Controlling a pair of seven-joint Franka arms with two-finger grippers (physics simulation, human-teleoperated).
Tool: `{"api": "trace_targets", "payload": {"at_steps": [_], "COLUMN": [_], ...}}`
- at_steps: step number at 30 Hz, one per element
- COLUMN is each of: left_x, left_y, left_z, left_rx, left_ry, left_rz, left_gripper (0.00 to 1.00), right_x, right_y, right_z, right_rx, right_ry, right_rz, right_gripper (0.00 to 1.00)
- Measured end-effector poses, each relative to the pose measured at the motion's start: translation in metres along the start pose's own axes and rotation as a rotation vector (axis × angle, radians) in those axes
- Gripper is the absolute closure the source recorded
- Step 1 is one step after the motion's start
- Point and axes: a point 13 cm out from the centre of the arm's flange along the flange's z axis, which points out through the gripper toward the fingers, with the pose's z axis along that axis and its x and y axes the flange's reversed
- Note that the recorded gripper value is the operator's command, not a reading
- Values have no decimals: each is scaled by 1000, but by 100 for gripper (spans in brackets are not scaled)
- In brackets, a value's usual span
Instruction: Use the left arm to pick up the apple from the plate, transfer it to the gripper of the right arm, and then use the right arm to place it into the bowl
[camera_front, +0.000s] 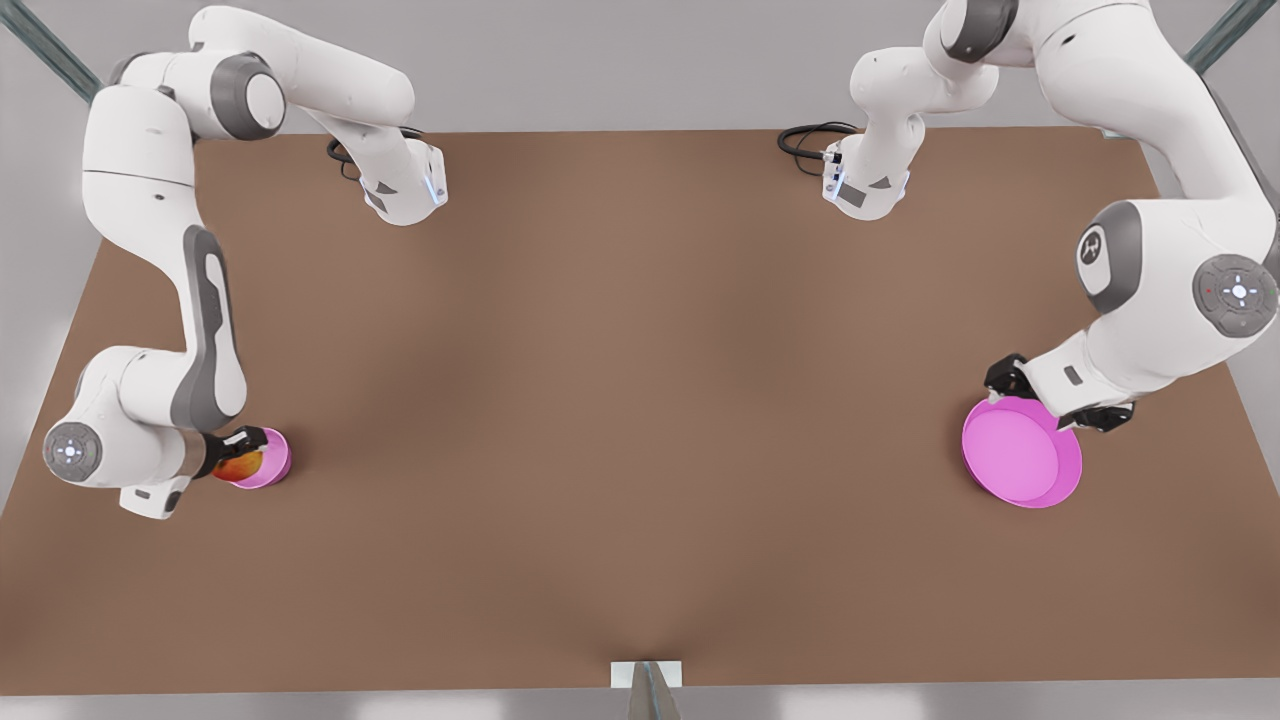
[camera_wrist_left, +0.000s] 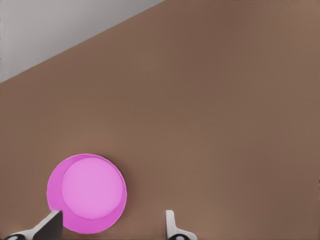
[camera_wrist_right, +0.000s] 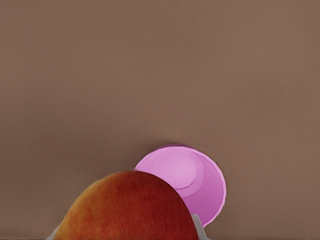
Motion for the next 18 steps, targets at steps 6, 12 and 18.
{"api": "trace_targets", "payload": {"at_steps": [6, 12, 18], "left_x": [-1, -3, -6], "left_y": [0, 1, 1], "left_z": [4, 9, 14], "left_rx": [2, 3, 5], "left_ry": [5, 8, 8], "left_rz": [-147, -252, -327], "left_gripper": [0, 0, 0], "right_x": [12, 20, 20], "right_y": [-17, -32, -38], "right_z": [32, 50, 54], "right_rx": [-32, -43, -40], "right_ry": [16, 9, -2], "right_rz": [-42, -82, -125], "right_gripper": [21, 18, 0]}}
